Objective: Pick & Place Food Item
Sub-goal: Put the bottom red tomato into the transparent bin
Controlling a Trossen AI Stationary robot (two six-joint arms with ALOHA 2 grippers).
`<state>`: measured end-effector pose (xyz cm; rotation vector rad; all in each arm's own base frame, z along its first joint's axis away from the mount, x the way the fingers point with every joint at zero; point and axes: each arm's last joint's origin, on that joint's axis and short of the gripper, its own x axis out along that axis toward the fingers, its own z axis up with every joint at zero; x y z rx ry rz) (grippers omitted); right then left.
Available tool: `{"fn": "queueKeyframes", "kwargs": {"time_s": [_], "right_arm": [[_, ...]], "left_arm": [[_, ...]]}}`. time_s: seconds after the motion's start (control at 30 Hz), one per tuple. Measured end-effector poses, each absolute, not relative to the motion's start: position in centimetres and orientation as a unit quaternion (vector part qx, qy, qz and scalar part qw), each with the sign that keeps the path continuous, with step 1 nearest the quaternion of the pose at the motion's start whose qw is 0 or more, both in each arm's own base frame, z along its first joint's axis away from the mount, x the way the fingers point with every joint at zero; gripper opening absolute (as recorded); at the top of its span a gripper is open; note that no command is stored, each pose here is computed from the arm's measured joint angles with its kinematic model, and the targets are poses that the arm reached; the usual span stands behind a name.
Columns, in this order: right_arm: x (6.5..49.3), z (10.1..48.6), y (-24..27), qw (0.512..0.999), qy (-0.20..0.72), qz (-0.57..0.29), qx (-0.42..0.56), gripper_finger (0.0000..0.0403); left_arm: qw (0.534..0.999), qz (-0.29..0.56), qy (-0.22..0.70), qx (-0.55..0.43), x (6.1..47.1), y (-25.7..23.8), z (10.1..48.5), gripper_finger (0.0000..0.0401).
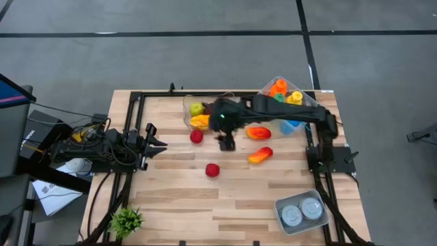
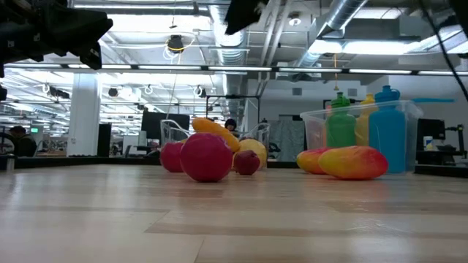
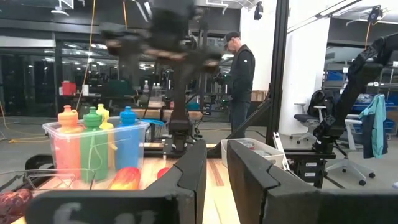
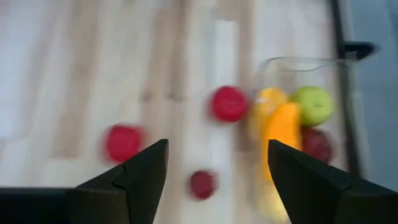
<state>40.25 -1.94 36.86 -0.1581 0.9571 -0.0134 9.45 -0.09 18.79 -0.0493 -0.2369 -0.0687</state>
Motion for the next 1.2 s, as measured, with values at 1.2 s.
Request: {"fn": "queueKeyframes", "kwargs": {"time_s": [1.2], "right_arm": [[40.9, 16.8, 9.6, 0.935, 0.339, 0.072, -0.076, 0.0274]], "left_arm": [[0.991, -0.034, -0.124, -0.024, 9.4, -0.1, 18.9, 0.0053]]}}
